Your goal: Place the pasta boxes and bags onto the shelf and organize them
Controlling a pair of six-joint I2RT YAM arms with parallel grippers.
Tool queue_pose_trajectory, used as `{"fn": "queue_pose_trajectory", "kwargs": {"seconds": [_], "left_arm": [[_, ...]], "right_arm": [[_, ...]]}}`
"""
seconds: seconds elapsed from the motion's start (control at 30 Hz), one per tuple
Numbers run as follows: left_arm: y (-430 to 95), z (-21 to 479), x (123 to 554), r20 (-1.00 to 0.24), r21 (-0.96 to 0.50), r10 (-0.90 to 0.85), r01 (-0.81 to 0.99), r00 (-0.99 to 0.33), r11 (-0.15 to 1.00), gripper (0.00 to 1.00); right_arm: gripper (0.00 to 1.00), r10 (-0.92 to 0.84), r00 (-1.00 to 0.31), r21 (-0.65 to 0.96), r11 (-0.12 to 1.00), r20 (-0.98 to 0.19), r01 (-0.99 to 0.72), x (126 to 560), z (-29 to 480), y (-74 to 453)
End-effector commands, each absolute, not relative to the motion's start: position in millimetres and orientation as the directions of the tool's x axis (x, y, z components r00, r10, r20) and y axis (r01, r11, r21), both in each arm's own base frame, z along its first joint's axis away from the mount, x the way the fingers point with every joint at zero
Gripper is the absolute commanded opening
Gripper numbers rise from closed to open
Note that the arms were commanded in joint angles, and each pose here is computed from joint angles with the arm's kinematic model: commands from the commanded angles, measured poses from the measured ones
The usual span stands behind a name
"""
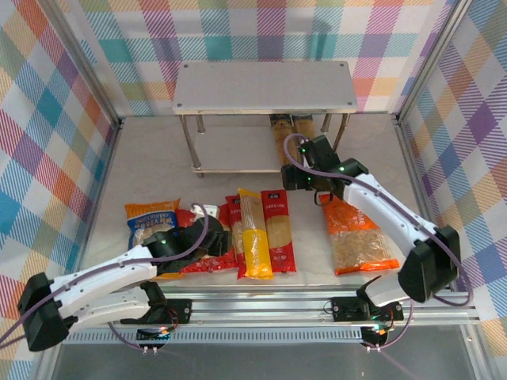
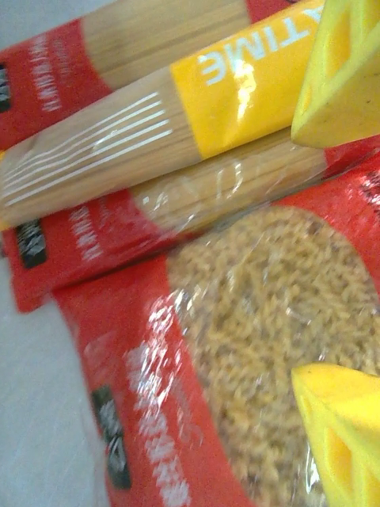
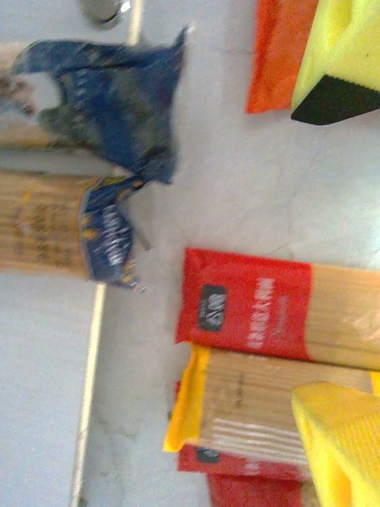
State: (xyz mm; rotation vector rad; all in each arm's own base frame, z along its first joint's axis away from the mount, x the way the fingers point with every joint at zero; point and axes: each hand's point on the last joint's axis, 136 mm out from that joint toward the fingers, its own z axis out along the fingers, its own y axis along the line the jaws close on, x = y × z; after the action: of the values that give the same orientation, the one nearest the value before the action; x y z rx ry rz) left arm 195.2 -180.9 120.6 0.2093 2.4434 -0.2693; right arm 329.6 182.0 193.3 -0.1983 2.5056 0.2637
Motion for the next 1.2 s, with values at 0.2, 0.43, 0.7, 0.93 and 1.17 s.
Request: {"fn": "queue_pose_trajectory", "kwargs": {"seconds": [0.2, 0.43, 0.7, 0.93, 1.17], "left_arm": [[-263.3, 116.7, 197.1, -0.616, -0.197, 0.054, 0.220, -0.786, 0.955, 0.78], [-265.1, 91.7, 197.2, -0.559, -0.184, 0.005, 0.130, -0.829, 0.974, 0.89], [-293.7, 68.3, 189.5, -0.476, -0.263, -0.005, 0.136, -0.880, 0.955, 0.89], [-307.3, 54.9, 187.1, -0.438, -0.278, 0.007, 0.143, -0.899, 0.950, 0.85], [-309.6, 48.1, 184.4, -0.419, -0.282, 0.014, 0.145, -0.908, 0.948, 0.61]], "right_arm": [[0.85, -0.019, -0.841, 0.246, 0.953, -0.541, -0.179, 275.9, 190.1, 167.9], [0.86, -0.009, -0.833, 0.280, 0.940, -0.553, -0.196, 265.0, 195.3, 167.5], [0.88, 0.005, -0.820, 0.299, 0.933, -0.572, -0.203, 260.8, 198.4, 166.1], [0.88, 0.005, -0.820, 0.309, 0.928, -0.572, -0.210, 260.7, 197.0, 168.6], [0.89, 0.007, -0.826, 0.316, 0.926, -0.563, -0.208, 260.9, 192.0, 170.4]]}}
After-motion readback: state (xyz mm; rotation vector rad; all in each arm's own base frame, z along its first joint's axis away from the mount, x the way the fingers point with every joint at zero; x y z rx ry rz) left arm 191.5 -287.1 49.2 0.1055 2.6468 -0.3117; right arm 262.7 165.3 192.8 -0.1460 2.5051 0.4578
